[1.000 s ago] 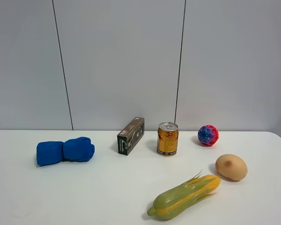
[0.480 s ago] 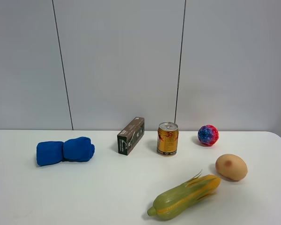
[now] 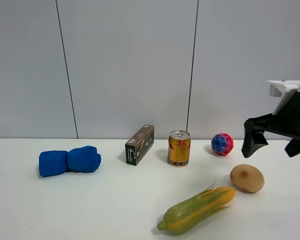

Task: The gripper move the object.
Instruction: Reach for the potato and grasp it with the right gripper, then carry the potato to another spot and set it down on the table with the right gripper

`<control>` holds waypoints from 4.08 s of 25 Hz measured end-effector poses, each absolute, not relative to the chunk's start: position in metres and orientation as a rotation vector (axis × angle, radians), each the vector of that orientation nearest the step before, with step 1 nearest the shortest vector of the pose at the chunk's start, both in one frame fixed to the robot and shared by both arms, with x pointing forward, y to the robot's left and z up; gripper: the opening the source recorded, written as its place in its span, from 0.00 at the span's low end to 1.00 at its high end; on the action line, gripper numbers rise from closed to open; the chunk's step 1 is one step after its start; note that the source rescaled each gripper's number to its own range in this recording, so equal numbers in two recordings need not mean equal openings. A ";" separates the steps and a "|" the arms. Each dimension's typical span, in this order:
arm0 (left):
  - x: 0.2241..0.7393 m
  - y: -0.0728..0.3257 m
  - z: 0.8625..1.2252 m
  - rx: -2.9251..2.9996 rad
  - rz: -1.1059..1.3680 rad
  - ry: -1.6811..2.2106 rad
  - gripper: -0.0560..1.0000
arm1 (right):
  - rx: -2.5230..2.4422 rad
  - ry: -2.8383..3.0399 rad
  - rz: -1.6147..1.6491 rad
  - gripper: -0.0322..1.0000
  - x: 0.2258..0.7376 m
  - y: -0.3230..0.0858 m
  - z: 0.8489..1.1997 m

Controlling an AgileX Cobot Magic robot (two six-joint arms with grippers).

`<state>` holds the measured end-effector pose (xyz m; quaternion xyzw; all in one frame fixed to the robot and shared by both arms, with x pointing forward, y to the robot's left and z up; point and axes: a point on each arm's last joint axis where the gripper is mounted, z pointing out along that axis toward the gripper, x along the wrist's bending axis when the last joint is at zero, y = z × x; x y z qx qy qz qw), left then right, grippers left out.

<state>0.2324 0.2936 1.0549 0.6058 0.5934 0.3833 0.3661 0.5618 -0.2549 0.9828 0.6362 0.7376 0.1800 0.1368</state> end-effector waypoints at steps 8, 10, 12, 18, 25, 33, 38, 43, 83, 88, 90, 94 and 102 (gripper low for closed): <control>0.232 0.294 1.055 1.557 0.985 1.525 1.00 | 1.864 2.166 0.417 1.00 0.593 -0.250 0.951; 0.232 0.294 1.055 1.557 0.985 1.525 1.00 | 1.866 2.181 0.389 1.00 0.595 -0.250 0.943; 0.232 0.294 1.055 1.557 0.985 1.525 1.00 | 1.871 2.195 0.366 1.00 0.596 -0.250 0.935; 0.232 0.294 1.055 1.557 0.985 1.525 1.00 | 1.863 2.201 0.348 1.00 0.602 -0.250 0.914; 0.232 0.294 1.055 1.557 0.985 1.525 1.00 | 1.856 2.214 0.318 0.98 0.606 -0.250 0.896; 0.232 0.294 1.055 1.557 0.985 1.525 1.00 | 1.855 2.219 0.309 0.63 0.606 -0.250 0.892; 0.232 0.294 1.055 1.557 0.985 1.525 1.00 | 1.855 2.219 0.309 0.49 0.606 -0.250 0.892; 0.232 0.294 1.055 1.557 0.985 1.525 1.00 | 1.855 2.219 0.309 0.35 0.606 -0.250 0.892; 0.232 0.294 1.055 1.557 0.985 1.525 1.00 | 0.632 2.864 0.804 0.03 0.557 0.045 1.060; 0.232 0.294 1.055 1.557 0.985 1.525 1.00 | 0.401 3.011 0.694 0.03 0.553 0.081 0.997; 0.232 0.294 1.055 1.557 0.985 1.525 1.00 | 0.346 3.038 0.670 0.03 0.554 0.087 0.976; 0.232 0.294 1.055 1.557 0.985 1.525 1.00 | 0.316 3.058 0.627 0.03 0.560 0.094 0.939; 0.232 0.294 1.055 1.557 0.985 1.525 1.00 | 0.314 3.091 0.573 0.03 0.562 0.096 0.908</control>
